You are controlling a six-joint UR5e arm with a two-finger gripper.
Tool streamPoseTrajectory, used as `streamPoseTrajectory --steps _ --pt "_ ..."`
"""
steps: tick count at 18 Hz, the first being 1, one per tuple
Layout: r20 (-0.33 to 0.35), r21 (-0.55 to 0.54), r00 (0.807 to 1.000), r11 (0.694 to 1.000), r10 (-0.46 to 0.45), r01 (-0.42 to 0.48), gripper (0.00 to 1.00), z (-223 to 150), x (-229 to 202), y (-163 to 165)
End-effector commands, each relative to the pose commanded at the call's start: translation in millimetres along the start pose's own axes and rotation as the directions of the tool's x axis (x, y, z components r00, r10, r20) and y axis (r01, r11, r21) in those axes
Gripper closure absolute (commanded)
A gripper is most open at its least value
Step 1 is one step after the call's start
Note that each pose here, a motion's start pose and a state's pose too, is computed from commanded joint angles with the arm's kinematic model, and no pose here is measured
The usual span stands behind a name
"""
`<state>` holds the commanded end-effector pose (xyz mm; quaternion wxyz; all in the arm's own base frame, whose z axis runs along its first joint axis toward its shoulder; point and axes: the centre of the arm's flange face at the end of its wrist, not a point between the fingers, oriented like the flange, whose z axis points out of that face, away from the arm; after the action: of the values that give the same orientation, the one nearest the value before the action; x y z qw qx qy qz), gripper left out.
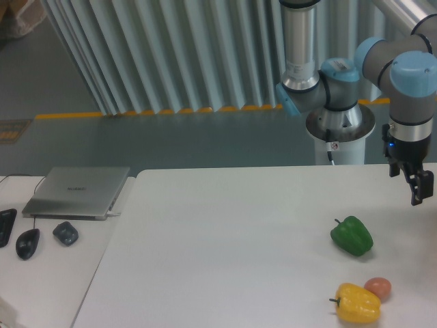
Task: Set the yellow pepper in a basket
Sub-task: 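Lower the open gripper toward the green pepper and yellow pepper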
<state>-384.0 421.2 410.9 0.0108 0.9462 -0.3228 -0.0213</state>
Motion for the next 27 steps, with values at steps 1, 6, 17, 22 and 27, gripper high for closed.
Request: streamPoseTrajectory --steps 1,6,17,22,27 --pt "-0.003 0.000 1.000 1.000 0.000 0.000 0.00 1.9 1.5 -1.0" --pt "0.001 0.004 1.000 1.000 -0.006 0.006 0.00 2.2 3.9 -14.1" --pt "0.012 0.085 1.000 0.996 -0.022 0.021 0.00 26.7 4.6 -29.9" --pt "0.050 0.115 0.971 0.967 -0.232 0.226 0.00 30.4 -2.9 -59.6" --pt "0.090 0.158 0.951 0.947 -0.297 0.281 0.00 25.0 -12.8 -67.2"
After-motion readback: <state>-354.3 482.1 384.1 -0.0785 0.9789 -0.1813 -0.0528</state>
